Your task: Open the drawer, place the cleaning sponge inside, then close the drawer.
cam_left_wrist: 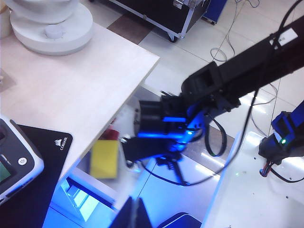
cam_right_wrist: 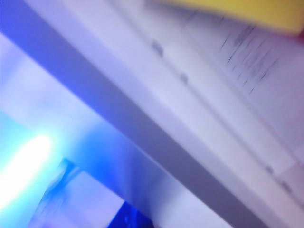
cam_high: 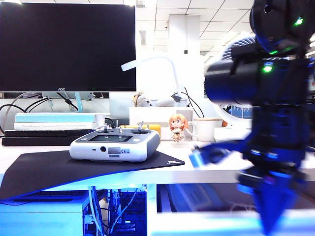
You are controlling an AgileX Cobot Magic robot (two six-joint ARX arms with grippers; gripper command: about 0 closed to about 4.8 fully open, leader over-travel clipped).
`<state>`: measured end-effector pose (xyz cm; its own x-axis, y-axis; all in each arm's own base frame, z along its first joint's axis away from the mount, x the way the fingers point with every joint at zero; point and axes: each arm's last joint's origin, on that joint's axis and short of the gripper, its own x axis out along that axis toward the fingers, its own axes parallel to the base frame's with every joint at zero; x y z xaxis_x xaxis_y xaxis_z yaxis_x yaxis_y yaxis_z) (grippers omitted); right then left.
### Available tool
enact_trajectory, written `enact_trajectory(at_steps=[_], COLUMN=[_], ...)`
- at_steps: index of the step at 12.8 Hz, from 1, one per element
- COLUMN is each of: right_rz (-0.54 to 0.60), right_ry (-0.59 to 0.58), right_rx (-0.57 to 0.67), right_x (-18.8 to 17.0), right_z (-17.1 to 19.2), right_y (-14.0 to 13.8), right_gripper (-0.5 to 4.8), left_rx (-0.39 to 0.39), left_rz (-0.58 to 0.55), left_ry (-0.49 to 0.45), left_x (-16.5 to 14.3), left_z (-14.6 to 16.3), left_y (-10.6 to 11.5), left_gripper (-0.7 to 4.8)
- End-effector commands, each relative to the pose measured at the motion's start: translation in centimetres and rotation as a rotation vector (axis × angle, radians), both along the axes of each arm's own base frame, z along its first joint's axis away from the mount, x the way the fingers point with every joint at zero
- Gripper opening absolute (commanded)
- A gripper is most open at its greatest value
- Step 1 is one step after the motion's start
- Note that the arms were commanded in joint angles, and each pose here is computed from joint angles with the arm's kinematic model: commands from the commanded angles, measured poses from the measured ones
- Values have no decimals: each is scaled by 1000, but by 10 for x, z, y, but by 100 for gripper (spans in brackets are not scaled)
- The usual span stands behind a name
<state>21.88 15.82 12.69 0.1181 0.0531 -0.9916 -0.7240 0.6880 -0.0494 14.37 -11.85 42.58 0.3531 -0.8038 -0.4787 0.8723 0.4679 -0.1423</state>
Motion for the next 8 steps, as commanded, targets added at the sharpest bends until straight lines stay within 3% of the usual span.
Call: enact_trajectory(at_steps=[1, 8], right_rz=[-4, -14], right_ry=[-93, -279], right_rx=[41, 181], right_x=[17, 16], right_z=[25, 83], right_y=[11, 10], right_gripper=[-7, -6], left_rx=[2, 7], left_rz=[-2, -3], left_ry=[-10, -1], left_x=[-2, -2], left_z=[1, 0], left_y=[1, 1], left_gripper=[-6, -6])
